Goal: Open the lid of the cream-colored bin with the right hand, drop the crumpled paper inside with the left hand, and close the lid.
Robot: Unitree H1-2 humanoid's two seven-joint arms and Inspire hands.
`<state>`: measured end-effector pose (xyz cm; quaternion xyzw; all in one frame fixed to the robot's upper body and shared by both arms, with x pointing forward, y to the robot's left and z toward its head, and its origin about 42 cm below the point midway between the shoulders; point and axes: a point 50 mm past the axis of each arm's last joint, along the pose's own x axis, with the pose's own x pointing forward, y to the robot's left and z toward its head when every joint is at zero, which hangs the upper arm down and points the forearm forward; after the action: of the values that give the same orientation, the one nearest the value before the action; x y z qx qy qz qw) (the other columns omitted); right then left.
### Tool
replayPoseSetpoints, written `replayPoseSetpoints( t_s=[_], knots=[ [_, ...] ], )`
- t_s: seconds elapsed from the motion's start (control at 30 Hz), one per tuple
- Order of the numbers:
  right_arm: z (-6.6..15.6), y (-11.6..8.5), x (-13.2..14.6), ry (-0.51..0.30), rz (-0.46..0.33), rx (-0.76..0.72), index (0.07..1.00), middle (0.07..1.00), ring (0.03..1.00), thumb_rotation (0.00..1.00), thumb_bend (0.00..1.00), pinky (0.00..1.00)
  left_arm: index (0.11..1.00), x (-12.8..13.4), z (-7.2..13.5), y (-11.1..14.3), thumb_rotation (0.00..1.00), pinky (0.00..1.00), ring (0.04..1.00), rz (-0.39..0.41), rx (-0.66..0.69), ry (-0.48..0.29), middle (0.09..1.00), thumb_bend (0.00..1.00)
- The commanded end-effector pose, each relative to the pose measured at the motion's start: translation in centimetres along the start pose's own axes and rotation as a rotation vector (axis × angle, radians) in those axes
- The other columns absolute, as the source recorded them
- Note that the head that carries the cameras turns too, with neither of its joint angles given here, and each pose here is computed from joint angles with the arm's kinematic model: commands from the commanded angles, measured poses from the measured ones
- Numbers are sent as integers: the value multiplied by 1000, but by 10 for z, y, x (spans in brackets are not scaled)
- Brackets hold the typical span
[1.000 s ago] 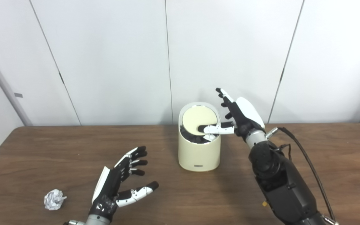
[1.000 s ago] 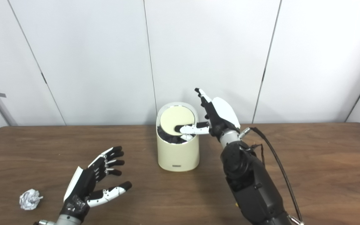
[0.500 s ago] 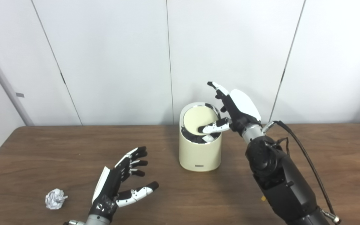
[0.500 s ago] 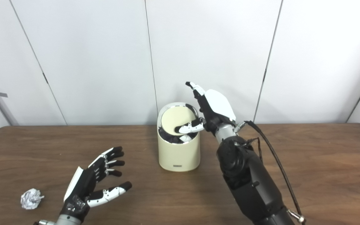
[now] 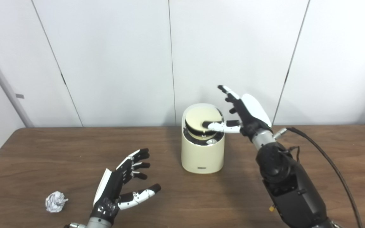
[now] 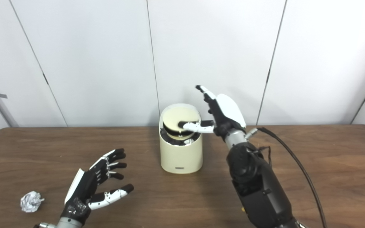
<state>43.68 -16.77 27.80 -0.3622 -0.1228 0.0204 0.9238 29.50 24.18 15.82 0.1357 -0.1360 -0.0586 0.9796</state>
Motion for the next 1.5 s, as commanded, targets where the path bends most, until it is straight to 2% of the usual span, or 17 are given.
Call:
replayPoseSetpoints(
  t_s=[0.0, 0.07, 0.17, 0.33, 0.43, 0.6, 0.8, 1.17, 1.27, 1.33, 1.47],
  knots=[
    [19, -19, 0, -121, -91, 62, 920, 909, 838, 546, 655, 659, 866, 8, 16, 5, 129, 624, 763, 9, 8, -76, 848, 691],
    [11, -21, -8, -124, -112, 94, 918, 896, 818, 584, 656, 639, 867, 9, 16, 5, 132, 627, 763, 8, 4, -75, 849, 693],
    [-6, -23, -24, -100, -108, 116, 938, 911, 837, 631, 670, 675, 865, 9, 15, 5, 131, 632, 764, 9, 5, -76, 848, 693],
    [-34, -20, -51, -45, -93, 124, 939, 932, 849, 632, 740, 661, 862, 9, 16, 5, 124, 632, 763, 12, 4, -73, 846, 697],
    [-47, -16, -74, -29, -82, 122, 929, 907, 807, 605, 797, 637, 860, 10, 18, 5, 128, 635, 762, 12, 5, -73, 844, 701],
    [-65, -10, -103, -45, -40, 133, 936, 918, 841, 534, 827, 687, 863, 11, 18, 6, 122, 628, 766, 9, -2, -71, 848, 696],
    [-68, -5, -123, -31, 1, 137, 949, 948, 887, 469, 835, 722, 862, 13, 18, 6, 130, 632, 764, 7, 7, -69, 846, 698],
    [-71, -2, -133, -22, 39, 148, 963, 966, 868, 395, 847, 657, 866, 14, 20, 2, 113, 625, 767, 7, -9, -76, 848, 703],
    [-73, -7, -135, -19, 45, 160, 963, 971, 866, 365, 839, 654, 863, 15, 21, -4, 119, 591, 754, 8, -6, -83, 844, 702],
    [-77, -10, -135, -25, 49, 154, 967, 974, 870, 343, 824, 677, 861, 16, 20, -10, 132, 577, 748, 10, -7, -84, 840, 710],
    [-84, -18, -136, -3, 65, 153, 974, 983, 907, 303, 795, 796, 861, 18, 20, -22, 133, 580, 749, 11, -20, -80, 839, 714]
  ],
)
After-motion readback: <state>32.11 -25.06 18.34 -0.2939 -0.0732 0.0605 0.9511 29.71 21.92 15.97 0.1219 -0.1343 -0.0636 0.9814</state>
